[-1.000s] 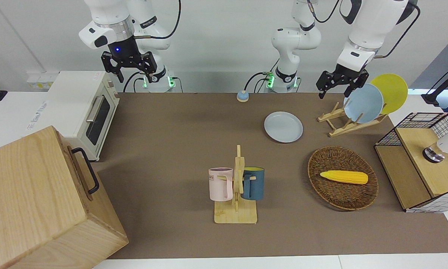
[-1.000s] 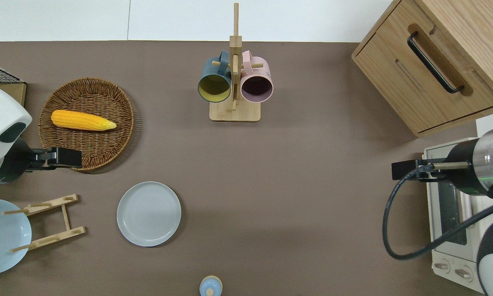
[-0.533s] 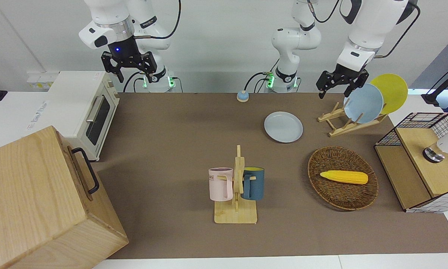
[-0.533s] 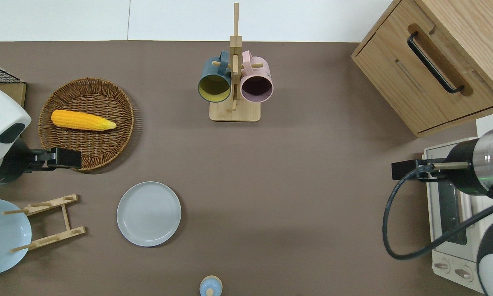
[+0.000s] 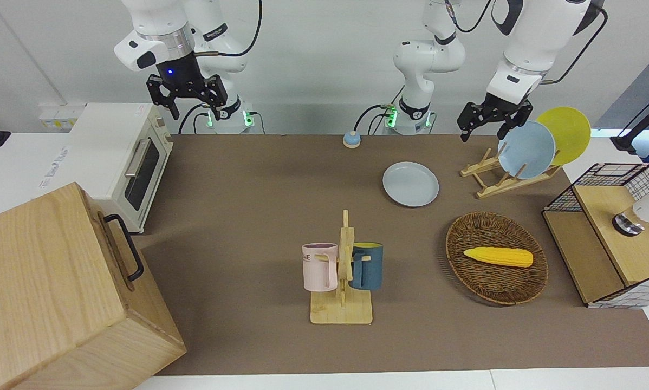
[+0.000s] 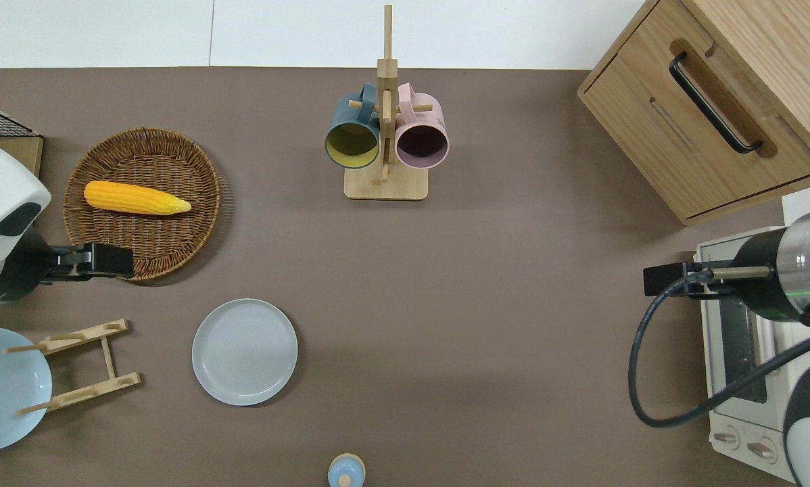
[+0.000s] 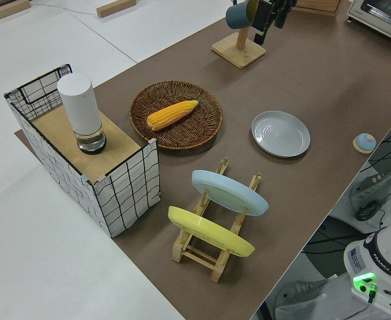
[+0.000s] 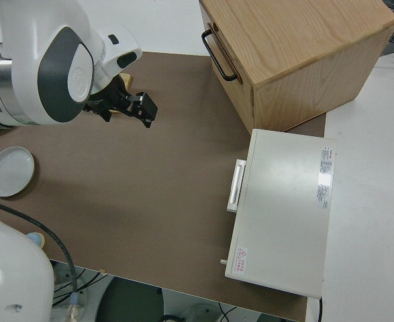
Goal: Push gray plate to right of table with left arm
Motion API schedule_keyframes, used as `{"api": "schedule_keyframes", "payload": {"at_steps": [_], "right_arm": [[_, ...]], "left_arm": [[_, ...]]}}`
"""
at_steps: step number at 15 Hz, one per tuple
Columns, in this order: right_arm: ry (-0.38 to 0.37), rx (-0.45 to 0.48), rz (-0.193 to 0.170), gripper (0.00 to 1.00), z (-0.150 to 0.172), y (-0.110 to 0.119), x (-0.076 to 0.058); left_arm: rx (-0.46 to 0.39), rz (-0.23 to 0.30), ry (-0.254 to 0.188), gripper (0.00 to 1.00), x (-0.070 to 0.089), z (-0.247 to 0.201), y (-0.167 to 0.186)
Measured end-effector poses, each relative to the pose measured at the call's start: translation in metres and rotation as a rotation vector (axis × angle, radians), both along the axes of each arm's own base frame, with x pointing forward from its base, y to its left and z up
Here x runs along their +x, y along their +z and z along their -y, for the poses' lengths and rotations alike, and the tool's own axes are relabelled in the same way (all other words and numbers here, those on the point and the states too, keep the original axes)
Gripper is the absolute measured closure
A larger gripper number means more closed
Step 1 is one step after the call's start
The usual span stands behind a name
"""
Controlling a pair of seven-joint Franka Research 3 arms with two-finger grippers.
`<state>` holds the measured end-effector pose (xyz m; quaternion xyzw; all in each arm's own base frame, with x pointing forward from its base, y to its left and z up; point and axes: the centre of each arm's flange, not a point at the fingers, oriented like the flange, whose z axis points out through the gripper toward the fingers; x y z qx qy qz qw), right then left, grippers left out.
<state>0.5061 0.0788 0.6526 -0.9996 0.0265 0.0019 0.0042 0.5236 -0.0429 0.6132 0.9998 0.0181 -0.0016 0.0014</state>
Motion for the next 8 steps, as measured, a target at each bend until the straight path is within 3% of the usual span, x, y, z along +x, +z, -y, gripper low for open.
{"api": "schedule_keyframes", "payload": {"at_steps": [3,8], "right_arm": [[0.000,0.000,0.000,0.00,0.000,0.000,0.000],[0.000,0.000,0.000,0.00,0.000,0.000,0.000]], "left_arm": [[0.002,-0.030,0.006,0.00,-0.002,-0.003,-0.014],[0.006,-0.098,0.031,0.00,-0.005,-0.017,-0.070]]}}
